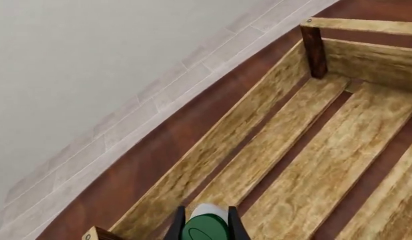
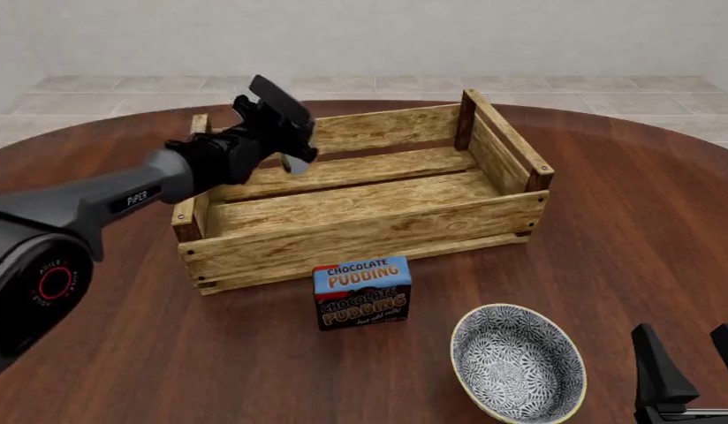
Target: Pick up the salad dressing and put it in the tray.
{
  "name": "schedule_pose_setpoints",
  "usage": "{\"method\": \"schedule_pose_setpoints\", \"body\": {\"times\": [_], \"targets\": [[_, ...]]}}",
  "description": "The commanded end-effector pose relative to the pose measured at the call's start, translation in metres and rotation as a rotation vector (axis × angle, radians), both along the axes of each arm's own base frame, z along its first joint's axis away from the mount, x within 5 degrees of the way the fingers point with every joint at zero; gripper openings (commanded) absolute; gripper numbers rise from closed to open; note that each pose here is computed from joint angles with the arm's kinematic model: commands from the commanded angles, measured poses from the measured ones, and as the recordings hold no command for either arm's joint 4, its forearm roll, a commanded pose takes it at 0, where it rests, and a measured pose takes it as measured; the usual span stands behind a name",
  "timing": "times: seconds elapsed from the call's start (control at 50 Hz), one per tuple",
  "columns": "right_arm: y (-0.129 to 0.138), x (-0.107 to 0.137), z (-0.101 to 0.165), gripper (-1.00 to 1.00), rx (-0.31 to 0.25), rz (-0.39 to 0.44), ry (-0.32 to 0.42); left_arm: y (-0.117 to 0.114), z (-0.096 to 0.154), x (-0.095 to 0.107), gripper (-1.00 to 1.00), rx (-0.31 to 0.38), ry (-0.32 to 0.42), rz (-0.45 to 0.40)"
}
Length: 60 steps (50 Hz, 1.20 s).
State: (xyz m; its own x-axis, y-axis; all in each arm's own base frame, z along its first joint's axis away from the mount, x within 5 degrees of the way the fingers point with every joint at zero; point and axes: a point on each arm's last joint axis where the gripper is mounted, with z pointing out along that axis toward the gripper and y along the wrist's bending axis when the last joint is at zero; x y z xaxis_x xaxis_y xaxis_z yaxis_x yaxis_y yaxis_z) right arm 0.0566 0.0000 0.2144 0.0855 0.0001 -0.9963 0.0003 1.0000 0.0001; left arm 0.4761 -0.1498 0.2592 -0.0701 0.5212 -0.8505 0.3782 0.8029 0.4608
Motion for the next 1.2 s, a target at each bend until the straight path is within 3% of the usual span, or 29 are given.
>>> {"method": "schedule_pose_setpoints", "body": {"times": [0.02,0.36,1.2], "targets": [[0.000,0.000,0.000,1.00,0.000,0.000,0.000,-0.006,-0.017,0.003,-1.00,0.060,-0.007,-0.026],[0.000,0.000,0.000,1.00,0.000,0.000,0.000,-0.014,-0.046,0.006,-1.00,0.084,0.044,-0.042],[0.000,0.000,0.000,1.00,0.000,0.000,0.000,-0.009,-0.070,0.019,-1.00,0.029,0.114,-0.005]]}}
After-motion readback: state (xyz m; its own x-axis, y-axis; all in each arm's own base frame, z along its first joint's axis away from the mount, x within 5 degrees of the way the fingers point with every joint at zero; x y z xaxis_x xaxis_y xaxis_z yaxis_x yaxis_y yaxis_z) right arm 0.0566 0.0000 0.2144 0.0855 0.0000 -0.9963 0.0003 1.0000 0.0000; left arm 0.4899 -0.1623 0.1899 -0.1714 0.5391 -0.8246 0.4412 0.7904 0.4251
